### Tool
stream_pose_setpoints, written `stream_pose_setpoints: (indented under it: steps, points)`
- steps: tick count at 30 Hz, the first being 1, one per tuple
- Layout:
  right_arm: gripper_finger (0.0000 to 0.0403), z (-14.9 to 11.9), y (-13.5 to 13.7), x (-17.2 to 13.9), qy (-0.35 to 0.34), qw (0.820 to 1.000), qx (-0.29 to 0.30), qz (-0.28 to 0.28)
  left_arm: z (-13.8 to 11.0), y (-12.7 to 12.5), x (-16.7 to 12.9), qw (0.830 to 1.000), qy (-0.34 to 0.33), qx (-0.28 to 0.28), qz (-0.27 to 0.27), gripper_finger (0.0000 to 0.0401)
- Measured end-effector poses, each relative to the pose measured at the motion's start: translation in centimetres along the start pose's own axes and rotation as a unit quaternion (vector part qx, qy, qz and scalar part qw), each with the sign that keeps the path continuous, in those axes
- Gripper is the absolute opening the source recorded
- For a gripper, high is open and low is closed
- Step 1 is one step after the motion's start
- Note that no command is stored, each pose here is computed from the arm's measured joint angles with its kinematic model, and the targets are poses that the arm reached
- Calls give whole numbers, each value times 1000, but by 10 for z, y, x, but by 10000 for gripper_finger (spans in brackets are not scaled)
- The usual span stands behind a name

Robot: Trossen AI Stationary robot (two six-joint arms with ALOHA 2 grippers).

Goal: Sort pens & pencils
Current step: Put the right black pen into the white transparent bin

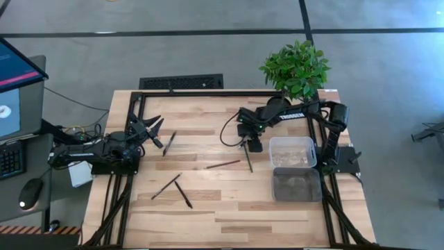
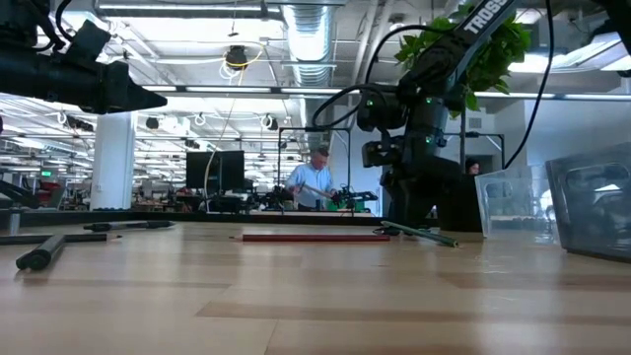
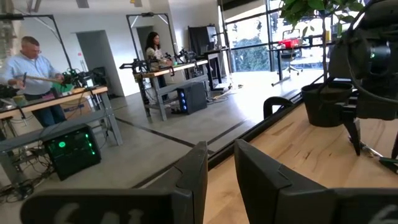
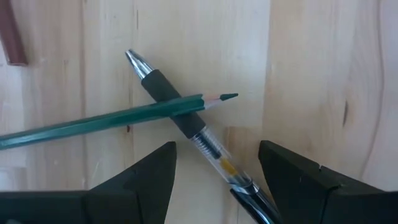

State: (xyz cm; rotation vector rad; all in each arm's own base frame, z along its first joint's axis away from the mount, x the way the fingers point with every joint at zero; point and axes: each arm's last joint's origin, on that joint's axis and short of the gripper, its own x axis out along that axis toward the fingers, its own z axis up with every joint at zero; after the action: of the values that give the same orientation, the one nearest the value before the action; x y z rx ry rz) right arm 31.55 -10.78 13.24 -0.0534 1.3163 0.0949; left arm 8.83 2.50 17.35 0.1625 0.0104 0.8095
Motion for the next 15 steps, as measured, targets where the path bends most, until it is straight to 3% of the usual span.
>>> stream_pose_setpoints:
  steps: [15]
  points:
    - [259,0,0,0,5,1000,4,-8,0,0,0,1000,0,0,0,73]
